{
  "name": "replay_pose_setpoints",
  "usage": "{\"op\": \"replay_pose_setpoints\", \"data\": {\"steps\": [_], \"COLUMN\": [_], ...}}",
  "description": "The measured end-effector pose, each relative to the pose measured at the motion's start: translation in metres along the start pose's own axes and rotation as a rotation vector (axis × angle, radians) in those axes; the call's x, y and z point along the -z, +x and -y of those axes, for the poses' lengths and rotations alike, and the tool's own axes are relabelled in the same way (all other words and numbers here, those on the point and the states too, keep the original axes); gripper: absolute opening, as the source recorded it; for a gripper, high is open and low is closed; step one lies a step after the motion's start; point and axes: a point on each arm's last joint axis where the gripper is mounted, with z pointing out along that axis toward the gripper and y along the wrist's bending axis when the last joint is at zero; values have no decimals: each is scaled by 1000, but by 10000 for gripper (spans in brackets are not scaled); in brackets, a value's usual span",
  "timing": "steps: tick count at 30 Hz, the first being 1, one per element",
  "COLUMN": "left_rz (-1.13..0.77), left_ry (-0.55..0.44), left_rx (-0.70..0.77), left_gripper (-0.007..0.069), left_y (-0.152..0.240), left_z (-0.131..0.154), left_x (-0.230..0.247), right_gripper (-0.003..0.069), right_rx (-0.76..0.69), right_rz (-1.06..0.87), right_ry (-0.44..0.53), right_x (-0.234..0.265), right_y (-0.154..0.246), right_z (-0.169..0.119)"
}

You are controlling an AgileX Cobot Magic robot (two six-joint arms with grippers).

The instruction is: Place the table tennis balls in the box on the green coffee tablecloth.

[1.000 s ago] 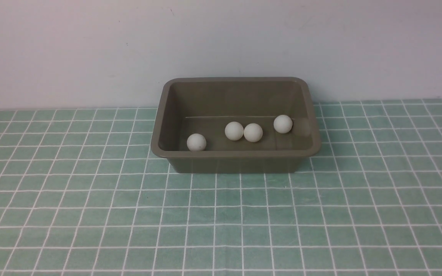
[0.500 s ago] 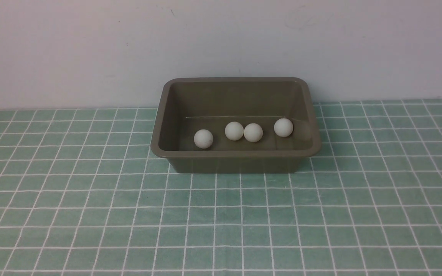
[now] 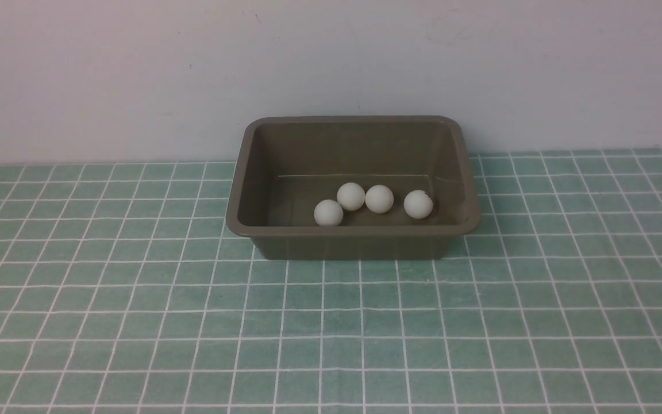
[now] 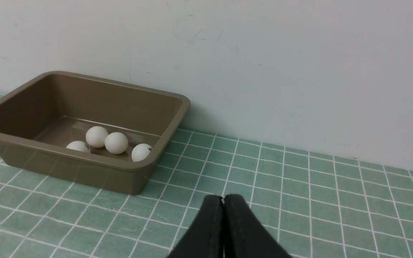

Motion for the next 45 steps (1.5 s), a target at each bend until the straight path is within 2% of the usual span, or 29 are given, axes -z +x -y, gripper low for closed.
{"op": "replay_pose_setpoints", "data": {"steps": [3,5,7,10,15,21,45], "left_rz": [0,0,0,0,0,0,0], "left_ry": [0,0,0,0,0,0,0], "left_rx": [0,0,0,0,0,-1,-2], "left_gripper": [-4,-4,-4,-4,-4,-4,-4], "left_y": [0,0,0,0,0,0,0], "left_z": [0,0,0,0,0,0,0], "left_x": [0,0,0,0,0,0,0], "right_gripper": [-10,-10,-10,-10,-10,-10,-10], "right_rx": [-4,-19,-39,-64,-87,-105,-120], "right_rz": [-11,-36,-62,-50,23,-4,-24], "right_ry": [39,121,210,270,273,257,255], "right_x": [-1,-4,-9,-17,-28,-39,-40], "right_y": [3,11,32,71,109,139,142], "right_z": [2,4,5,2,-4,-8,-8]}}
